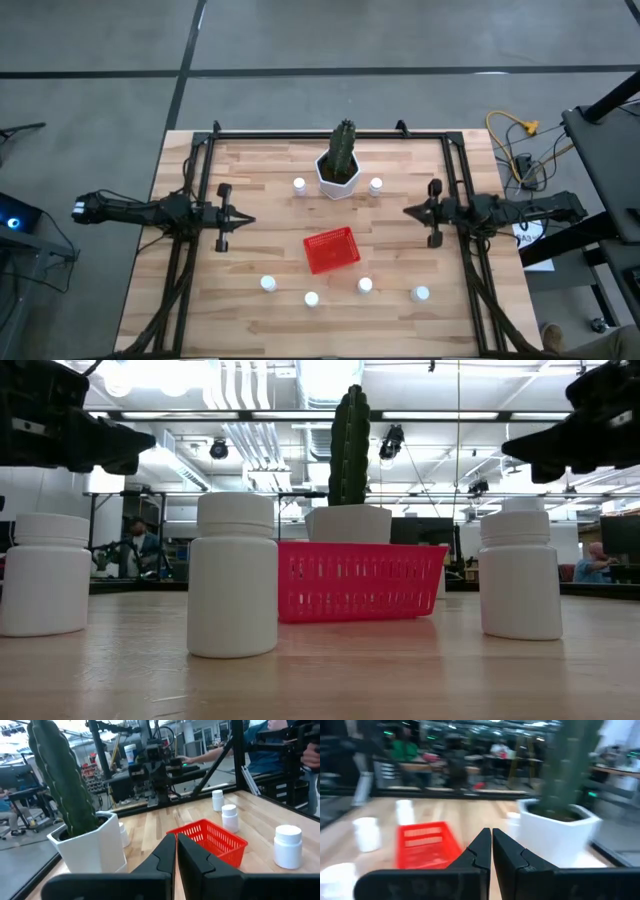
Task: Pick and place pill bottles into a basket
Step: Put the white pill bottle into the red bin
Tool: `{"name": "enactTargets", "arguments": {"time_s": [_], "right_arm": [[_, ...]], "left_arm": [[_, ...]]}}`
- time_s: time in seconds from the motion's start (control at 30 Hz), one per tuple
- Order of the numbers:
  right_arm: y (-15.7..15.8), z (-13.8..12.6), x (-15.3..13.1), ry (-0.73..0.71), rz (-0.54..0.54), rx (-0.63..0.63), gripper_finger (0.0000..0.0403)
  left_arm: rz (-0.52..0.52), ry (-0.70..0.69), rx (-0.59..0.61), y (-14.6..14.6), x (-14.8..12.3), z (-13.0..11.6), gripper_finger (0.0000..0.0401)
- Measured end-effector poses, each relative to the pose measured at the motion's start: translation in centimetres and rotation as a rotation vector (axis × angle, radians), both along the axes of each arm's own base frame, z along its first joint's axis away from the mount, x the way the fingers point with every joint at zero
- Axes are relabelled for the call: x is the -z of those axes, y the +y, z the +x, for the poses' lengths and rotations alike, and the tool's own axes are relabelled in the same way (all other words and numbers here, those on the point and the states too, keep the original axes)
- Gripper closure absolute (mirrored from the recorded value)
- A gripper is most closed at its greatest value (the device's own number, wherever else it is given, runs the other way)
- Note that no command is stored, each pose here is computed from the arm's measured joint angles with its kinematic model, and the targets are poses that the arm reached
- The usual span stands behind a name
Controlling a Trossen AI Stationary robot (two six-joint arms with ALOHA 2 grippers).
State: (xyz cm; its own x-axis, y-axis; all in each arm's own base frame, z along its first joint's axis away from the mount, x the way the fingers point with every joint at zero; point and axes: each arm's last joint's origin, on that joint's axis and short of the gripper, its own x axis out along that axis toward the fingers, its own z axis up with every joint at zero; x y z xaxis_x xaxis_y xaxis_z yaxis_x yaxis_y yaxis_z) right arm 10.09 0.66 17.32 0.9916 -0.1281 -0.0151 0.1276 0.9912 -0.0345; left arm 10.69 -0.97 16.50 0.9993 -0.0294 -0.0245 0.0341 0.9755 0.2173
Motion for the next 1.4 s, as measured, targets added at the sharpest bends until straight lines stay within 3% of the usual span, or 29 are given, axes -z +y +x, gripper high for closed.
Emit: {"name": "enactTargets", "arguments": {"time_s": [0.37,0.57,1.07,1.4], "right_arm": [[-0.2,-1.1,-3.4,0.057,0.022,0.027,0.0394],[-0.7,-0.7,-4.6,0.212,0.018,0.208,0.0394],[-0.4,4.7,-10.2,0.378,-0.067,0.245,0.0394],[-1.0,7.3,-9.3,0.546,0.006,0.311,0.0384]], "left_arm": [[0.001,0.004,0.000,0.0,0.0,0.0,0.0401],[0.005,0.000,0.000,0.0,0.0,0.0,0.0401],[0.026,0.000,-0.003,0.0,0.0,0.0,0.0401],[0.026,0.005,-0.004,0.0,0.1,0.0,0.0401]]}}
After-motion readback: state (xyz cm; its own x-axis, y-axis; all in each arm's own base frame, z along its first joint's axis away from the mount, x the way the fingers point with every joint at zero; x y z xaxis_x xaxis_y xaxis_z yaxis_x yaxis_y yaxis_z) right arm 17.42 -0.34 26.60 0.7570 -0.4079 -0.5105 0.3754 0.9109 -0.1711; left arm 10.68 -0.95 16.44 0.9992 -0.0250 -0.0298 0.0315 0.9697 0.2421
